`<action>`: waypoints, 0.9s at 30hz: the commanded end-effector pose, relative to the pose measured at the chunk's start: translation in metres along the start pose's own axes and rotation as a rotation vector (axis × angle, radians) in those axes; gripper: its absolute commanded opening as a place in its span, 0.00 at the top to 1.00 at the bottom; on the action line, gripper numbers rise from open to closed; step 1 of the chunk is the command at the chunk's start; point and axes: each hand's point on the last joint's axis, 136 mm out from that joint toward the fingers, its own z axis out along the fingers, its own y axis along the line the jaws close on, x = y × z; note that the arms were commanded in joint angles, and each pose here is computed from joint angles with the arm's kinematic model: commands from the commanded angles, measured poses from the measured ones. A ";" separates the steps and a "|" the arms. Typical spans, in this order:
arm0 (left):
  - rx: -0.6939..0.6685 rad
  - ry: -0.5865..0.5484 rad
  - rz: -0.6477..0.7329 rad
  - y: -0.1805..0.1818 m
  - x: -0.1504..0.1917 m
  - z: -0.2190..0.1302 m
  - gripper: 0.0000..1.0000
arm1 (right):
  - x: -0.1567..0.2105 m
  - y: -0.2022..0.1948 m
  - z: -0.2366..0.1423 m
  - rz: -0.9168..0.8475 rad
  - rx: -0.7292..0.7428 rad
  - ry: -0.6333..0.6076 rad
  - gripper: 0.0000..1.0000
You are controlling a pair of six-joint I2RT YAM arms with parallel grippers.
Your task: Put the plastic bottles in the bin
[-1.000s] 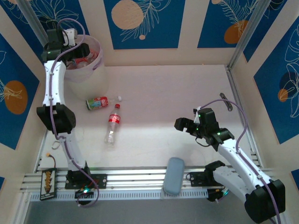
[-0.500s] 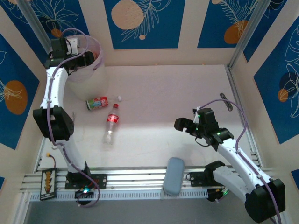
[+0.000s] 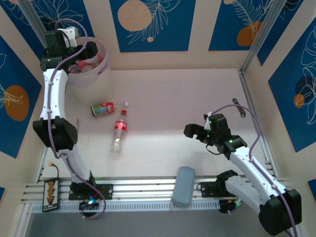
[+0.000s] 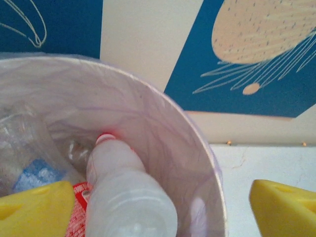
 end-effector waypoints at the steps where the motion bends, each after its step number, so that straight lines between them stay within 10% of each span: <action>1: 0.017 -0.086 -0.063 0.003 -0.027 0.001 0.17 | 0.003 -0.001 -0.001 -0.002 0.006 0.004 0.03; 10: 0.028 0.015 -0.109 0.011 0.004 0.034 0.54 | 0.005 -0.003 -0.003 0.001 0.010 -0.006 0.03; 27: -0.022 0.174 -0.086 0.015 0.083 0.050 0.58 | 0.000 0.000 -0.005 -0.013 0.008 -0.008 0.03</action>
